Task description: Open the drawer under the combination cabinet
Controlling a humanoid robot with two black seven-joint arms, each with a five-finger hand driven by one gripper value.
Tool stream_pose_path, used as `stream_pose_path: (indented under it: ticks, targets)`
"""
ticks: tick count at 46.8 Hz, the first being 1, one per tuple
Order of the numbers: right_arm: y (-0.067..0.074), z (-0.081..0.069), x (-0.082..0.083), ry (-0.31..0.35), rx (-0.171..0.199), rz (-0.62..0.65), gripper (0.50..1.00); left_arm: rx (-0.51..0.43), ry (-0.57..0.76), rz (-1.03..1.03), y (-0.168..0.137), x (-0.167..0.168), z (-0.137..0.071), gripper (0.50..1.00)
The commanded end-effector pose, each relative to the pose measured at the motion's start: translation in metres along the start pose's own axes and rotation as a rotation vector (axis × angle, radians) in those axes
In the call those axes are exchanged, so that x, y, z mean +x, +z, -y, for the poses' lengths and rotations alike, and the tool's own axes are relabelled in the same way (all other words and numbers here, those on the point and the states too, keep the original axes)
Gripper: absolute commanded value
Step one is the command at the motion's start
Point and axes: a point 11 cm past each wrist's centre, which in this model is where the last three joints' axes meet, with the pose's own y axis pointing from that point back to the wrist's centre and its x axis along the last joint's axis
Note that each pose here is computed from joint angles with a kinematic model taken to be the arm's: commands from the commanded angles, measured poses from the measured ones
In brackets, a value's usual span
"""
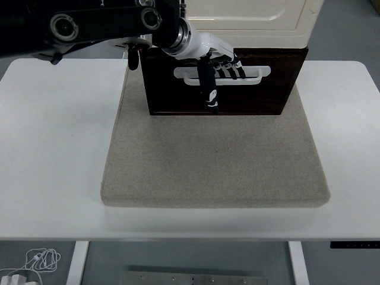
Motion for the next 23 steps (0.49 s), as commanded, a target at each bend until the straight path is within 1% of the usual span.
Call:
stream_pose_path:
  ticks: [1,23]
  targets:
    - [0.0001,0.0000,0.0000,0.000,0.000,-0.001,0.928,0.000,-0.009,0.002,-0.0003,-0.0008,-0.0003,1.000]
    - [0.0001,0.0000,0.0000,0.000,0.000,-0.001,0.928,-0.007,-0.042,0.014,0.0006,-0.0016,-0.0039,1.000]
